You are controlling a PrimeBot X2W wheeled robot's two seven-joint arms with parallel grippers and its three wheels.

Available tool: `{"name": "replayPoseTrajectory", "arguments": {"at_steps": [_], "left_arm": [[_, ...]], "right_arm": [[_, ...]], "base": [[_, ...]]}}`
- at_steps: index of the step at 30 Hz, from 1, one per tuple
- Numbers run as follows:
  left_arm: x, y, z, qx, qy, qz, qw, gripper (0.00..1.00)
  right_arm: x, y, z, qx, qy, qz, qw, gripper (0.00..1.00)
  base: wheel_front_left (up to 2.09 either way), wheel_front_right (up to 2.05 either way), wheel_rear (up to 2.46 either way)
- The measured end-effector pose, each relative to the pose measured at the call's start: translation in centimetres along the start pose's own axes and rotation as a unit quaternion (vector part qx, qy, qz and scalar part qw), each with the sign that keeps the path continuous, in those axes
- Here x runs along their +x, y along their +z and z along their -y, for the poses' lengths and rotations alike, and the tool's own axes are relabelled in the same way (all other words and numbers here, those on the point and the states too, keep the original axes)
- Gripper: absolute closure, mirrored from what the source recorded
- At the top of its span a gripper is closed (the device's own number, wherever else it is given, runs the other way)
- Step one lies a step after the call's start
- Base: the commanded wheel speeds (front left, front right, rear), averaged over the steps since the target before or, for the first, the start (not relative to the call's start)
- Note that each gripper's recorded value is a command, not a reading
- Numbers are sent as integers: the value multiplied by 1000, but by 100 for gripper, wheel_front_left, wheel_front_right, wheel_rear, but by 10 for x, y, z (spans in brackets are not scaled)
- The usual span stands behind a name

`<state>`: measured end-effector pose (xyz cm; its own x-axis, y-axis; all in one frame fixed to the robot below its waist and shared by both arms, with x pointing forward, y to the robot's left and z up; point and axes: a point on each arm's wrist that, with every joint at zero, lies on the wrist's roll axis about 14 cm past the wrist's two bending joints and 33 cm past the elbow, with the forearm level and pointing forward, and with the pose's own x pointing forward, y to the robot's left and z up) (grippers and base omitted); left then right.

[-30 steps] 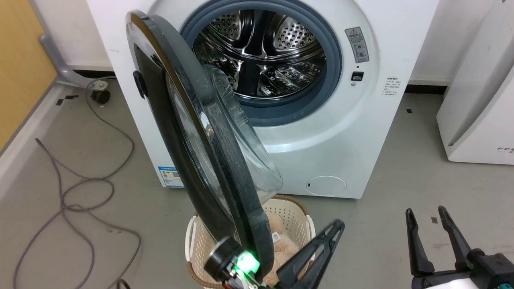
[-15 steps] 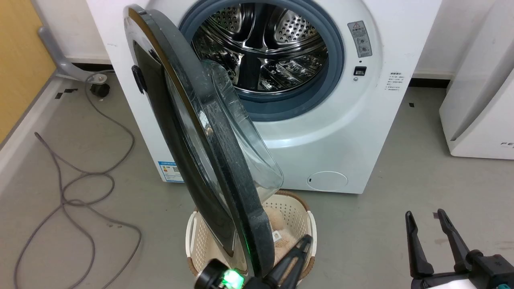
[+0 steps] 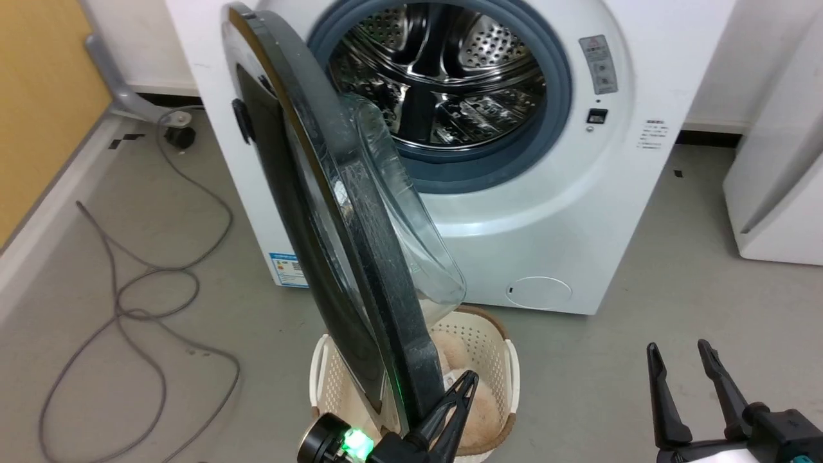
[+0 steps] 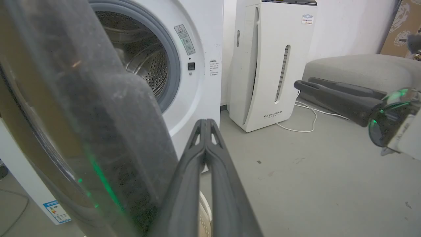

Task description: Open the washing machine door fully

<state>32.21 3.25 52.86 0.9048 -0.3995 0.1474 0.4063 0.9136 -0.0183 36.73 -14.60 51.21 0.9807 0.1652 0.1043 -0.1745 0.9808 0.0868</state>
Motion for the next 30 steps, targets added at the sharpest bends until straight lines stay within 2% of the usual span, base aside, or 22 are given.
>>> {"name": "replayPoseTrajectory", "arguments": {"at_steps": [21,30], "left_arm": [[-38,13,-41,30,81,11,996,100],[-73,16,-80,51,165,4,985,100]], "right_arm": [[22,-6,-52,19,80,-6,997,0],[34,-13,-87,30,131,-14,991,0]], "base": [[0,0,0],[0,0,0]]}}
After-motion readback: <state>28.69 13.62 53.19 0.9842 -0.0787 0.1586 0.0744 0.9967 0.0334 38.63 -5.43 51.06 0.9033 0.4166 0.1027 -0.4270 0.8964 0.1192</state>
